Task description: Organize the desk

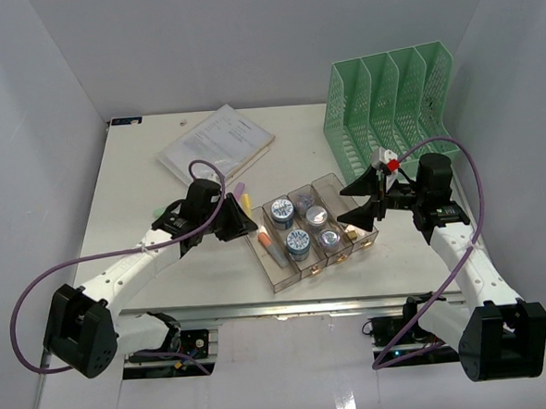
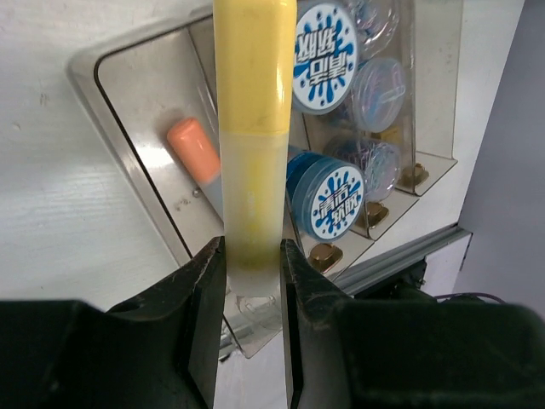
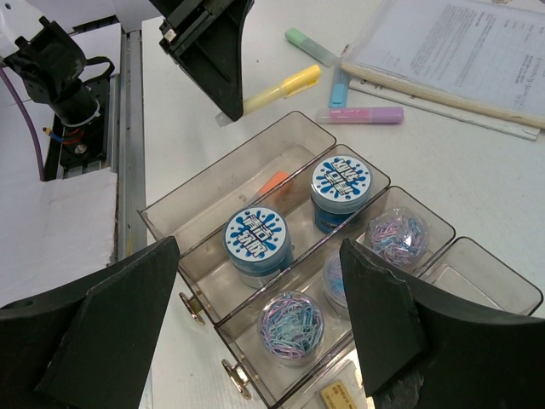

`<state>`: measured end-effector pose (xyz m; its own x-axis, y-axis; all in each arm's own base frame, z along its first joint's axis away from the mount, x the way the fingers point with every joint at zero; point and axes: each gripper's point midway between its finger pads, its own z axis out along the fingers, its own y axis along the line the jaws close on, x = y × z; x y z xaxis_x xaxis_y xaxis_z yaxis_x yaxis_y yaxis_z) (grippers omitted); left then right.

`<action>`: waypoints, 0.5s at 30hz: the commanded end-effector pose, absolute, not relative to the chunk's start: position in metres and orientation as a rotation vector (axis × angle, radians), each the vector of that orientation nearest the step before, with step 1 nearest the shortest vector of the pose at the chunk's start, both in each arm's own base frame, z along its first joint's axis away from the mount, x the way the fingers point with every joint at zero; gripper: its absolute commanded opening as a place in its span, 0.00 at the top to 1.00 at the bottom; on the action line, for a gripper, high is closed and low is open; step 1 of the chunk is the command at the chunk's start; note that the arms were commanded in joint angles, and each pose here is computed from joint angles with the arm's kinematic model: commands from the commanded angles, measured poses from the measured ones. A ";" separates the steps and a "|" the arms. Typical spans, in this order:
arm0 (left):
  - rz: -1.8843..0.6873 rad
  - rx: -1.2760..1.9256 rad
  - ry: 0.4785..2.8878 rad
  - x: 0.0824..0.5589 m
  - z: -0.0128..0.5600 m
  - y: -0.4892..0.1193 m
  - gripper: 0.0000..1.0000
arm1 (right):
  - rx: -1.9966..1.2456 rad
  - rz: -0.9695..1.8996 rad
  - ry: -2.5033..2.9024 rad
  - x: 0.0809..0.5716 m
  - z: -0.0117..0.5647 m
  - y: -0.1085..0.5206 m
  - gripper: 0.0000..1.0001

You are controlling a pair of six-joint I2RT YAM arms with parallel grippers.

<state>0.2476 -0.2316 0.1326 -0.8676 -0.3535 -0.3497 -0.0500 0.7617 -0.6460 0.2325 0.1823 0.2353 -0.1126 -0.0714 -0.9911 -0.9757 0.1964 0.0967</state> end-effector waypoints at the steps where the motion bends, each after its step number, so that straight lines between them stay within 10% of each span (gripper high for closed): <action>1: -1.038 -0.343 2.462 0.246 0.141 -0.250 0.98 | -1.087 1.076 1.392 0.232 0.241 0.182 0.17; 15: -1.022 -0.349 2.553 0.236 0.103 -0.264 0.89 | -1.083 1.069 1.398 0.234 0.240 0.181 0.17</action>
